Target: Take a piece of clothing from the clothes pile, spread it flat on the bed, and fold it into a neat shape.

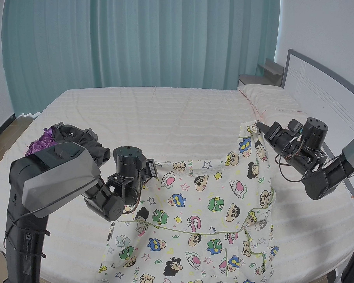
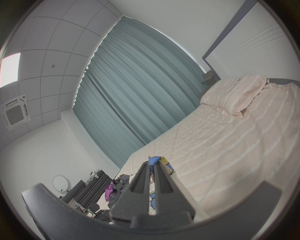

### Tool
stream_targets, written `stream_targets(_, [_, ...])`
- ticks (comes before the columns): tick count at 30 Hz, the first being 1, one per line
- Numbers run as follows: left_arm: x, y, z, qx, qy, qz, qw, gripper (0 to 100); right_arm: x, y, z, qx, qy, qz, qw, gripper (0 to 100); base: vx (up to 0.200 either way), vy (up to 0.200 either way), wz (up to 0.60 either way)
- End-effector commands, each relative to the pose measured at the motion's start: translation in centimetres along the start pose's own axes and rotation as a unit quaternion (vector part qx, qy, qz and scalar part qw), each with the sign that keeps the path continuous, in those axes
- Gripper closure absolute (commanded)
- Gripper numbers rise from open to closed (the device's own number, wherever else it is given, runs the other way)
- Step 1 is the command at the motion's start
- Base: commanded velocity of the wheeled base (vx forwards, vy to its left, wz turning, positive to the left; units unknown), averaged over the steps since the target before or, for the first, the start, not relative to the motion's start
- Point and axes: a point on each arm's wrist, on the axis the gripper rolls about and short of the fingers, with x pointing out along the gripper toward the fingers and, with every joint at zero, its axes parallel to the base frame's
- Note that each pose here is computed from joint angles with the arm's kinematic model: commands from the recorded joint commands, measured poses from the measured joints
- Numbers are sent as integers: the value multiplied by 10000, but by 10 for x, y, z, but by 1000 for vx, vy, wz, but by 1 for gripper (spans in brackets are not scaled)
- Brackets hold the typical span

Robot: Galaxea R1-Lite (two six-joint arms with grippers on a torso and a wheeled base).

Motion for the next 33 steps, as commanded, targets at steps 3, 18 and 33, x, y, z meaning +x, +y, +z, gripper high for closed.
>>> stream_targets(3, [33,15,-33,67,263,285,9992,100,23,-35,-35,110,392,-385,9984,100,0,0,0])
stream_targets(18, [62,35,-47,52,462,658,9968,0,67,-78,-65,168,286,-1205,9922,0,0,0,0])
stream_targets(33, [83,76,-10,42,469,1300,9904,0,46,-101,-47,333,320,-1989,9789,0,0,0,0])
